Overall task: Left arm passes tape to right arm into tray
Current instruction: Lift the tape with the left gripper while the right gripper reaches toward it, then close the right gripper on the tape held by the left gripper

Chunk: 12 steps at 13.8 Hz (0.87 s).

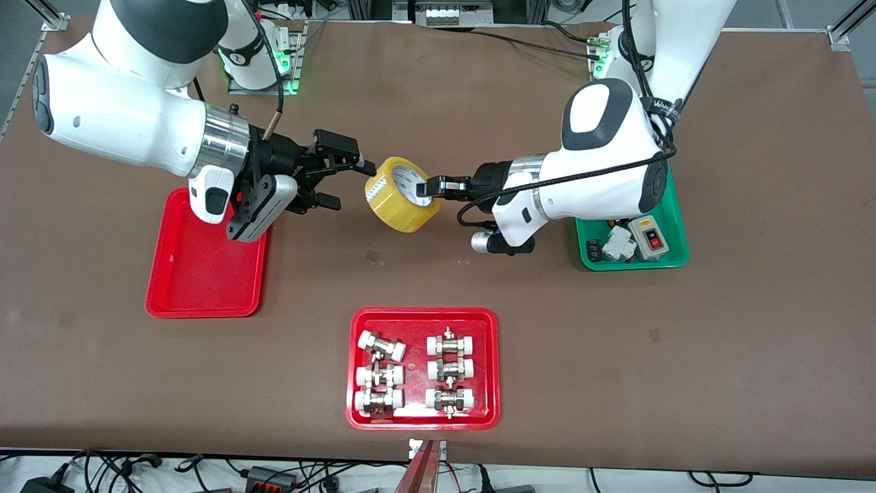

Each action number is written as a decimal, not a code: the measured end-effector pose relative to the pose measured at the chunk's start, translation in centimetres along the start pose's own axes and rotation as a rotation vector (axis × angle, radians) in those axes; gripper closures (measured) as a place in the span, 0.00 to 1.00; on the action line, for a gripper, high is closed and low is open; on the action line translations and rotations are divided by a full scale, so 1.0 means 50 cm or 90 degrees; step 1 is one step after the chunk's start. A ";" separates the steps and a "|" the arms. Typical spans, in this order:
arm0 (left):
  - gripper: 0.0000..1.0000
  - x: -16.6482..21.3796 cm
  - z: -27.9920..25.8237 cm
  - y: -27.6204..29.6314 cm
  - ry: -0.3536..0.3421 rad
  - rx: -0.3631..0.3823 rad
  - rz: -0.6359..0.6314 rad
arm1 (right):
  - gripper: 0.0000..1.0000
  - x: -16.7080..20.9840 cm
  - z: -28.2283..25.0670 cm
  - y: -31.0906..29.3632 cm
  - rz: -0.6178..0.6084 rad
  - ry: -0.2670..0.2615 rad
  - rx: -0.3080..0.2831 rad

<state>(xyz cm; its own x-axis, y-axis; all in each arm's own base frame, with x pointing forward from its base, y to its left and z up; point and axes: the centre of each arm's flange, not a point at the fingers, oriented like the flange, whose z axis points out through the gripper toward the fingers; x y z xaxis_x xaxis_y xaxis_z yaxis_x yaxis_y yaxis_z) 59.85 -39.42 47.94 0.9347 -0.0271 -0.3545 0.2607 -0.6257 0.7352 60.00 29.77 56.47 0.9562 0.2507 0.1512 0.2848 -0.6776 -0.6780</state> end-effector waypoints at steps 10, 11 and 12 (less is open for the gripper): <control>0.77 0.004 -0.012 -0.007 -0.008 0.002 -0.003 | 0.00 0.008 0.058 -0.038 -0.006 0.019 0.000; 0.77 0.003 -0.012 -0.007 -0.011 0.003 -0.004 | 0.00 0.009 0.061 -0.039 -0.004 0.021 0.000; 0.77 0.004 -0.014 -0.009 -0.011 0.003 -0.004 | 0.00 0.009 0.063 -0.040 -0.004 0.021 0.000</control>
<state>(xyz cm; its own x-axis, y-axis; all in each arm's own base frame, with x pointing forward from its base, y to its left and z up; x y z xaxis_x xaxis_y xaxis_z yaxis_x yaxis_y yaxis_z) 60.10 -38.59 47.95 0.9286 -0.0359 -0.3693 0.2660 -0.6294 0.7302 59.66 33.44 55.63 0.9560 0.2323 0.1789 0.2909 -0.6758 -0.6773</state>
